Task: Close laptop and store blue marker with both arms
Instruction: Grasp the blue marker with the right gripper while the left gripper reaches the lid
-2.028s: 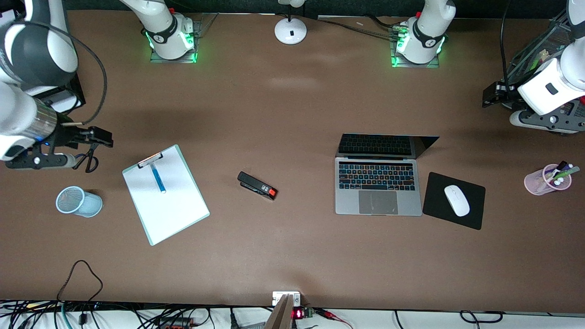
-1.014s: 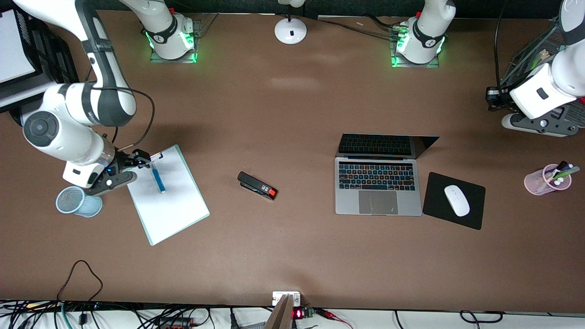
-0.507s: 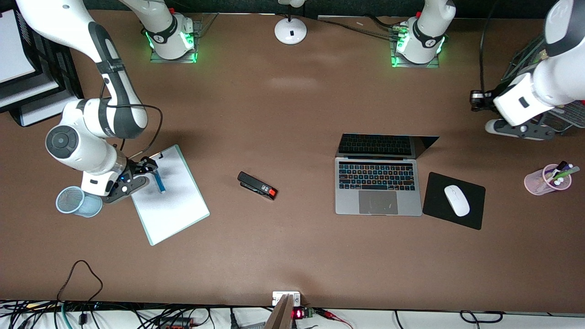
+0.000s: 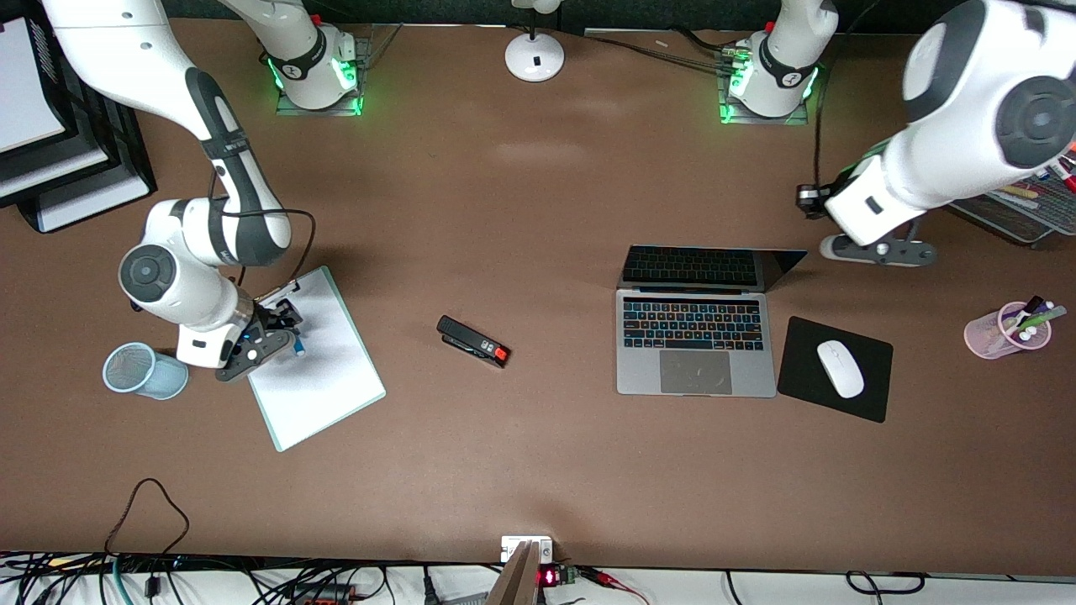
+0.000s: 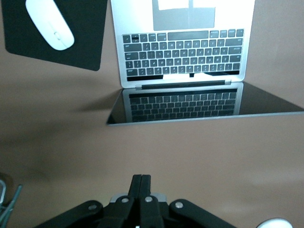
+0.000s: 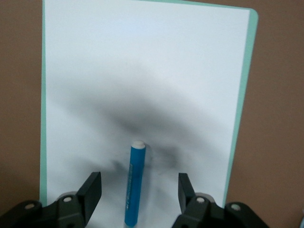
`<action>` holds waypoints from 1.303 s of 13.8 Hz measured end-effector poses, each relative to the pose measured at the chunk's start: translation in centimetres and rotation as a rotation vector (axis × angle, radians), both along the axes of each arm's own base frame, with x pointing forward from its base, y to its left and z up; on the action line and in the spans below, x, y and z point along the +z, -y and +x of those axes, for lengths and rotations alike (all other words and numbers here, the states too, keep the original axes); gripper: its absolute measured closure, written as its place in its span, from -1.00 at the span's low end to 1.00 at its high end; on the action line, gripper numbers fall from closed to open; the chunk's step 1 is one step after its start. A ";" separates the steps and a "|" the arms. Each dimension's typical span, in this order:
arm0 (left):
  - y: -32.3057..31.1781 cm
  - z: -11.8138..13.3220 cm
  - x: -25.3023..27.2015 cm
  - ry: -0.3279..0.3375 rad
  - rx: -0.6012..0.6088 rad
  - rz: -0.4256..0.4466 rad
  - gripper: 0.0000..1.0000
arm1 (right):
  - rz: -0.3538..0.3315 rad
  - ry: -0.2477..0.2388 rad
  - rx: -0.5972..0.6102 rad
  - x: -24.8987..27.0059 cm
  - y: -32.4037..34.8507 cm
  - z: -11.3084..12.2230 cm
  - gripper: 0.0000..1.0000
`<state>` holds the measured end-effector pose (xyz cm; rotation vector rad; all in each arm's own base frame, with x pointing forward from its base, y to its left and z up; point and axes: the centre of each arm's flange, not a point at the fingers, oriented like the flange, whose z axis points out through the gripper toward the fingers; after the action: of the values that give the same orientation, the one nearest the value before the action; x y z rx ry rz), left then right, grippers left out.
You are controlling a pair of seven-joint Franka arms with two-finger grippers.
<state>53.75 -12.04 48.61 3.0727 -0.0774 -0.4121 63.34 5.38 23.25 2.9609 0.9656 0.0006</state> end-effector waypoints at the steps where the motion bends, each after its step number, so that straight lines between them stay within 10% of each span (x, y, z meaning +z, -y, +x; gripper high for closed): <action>1: 0.9 -0.2 -0.7 0.013 0.004 0.002 0.98 | 0.002 -0.001 0.004 -0.4 -0.3 0.0 -0.40; 18: 8.9 -6.7 -12.3 0.200 0.027 0.001 0.98 | 0.000 -0.016 0.030 -3.9 -0.5 -0.1 -0.02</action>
<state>47.06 -20.95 36.33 3.1018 -0.0421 -0.1033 63.20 5.86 19.31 2.9506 1.0115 -0.0221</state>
